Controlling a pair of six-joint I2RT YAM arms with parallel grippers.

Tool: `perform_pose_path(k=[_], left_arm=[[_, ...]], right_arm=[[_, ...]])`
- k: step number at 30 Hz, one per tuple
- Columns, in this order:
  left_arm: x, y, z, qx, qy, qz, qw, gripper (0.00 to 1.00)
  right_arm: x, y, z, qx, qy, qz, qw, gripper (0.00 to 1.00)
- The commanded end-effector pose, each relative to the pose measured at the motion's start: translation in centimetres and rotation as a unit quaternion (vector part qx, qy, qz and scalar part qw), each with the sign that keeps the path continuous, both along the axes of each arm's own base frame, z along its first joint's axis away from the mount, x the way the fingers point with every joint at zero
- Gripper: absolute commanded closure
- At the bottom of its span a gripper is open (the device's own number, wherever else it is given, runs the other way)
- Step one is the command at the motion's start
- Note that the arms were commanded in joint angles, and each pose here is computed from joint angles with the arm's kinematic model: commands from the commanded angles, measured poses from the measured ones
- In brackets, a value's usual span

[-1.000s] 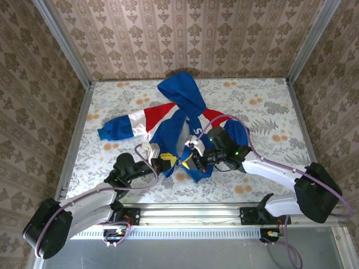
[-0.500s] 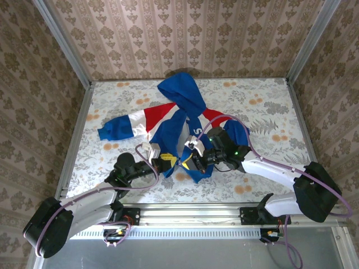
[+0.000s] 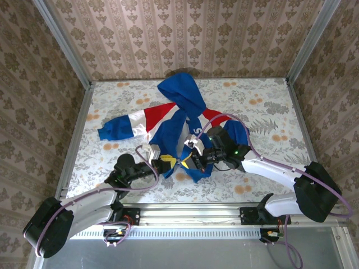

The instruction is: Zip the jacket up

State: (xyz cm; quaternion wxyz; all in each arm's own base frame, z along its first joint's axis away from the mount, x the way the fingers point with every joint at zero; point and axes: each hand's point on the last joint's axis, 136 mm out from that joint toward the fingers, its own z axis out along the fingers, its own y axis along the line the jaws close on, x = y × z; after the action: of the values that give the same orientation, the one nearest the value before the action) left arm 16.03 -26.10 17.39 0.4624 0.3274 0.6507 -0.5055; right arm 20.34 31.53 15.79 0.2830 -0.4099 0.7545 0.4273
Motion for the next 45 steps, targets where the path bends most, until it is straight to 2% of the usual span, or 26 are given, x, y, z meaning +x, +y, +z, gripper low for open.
perform_pose_path(k=[1, 14, 19, 37, 41, 45], left_arm=[[-0.6, 0.0, 0.2, -0.005, -0.021, -0.011, 1.0, 1.0], [-1.4, 0.1, -0.6, 0.016, -0.012, -0.028, 0.999, 1.0], [-2.4, 0.0, -1.2, 0.031, -0.002, -0.054, 0.998, 1.0], [-3.5, -0.2, -2.4, 0.064, 0.012, -0.077, 0.995, 1.0], [-3.5, -0.2, -2.7, 0.068, 0.014, -0.072, 0.995, 1.0], [-2.3, 0.4, -2.9, 0.078, 0.01, -0.029, 0.996, 1.0]], right_arm=[[0.3, 0.8, 2.1, 0.026, -0.01, 0.012, 1.0, 1.0], [-0.6, 0.9, 2.3, 0.02, 0.014, 0.033, 0.999, 1.0], [-0.9, 0.9, 2.2, 0.008, 0.028, 0.048, 0.998, 1.0], [-0.6, 0.8, 2.7, 0.021, 0.041, 0.047, 0.998, 1.0], [-0.7, 0.9, 2.6, 0.028, 0.044, 0.051, 0.997, 1.0], [-1.1, 1.0, 2.4, 0.032, 0.057, 0.058, 0.996, 1.0]])
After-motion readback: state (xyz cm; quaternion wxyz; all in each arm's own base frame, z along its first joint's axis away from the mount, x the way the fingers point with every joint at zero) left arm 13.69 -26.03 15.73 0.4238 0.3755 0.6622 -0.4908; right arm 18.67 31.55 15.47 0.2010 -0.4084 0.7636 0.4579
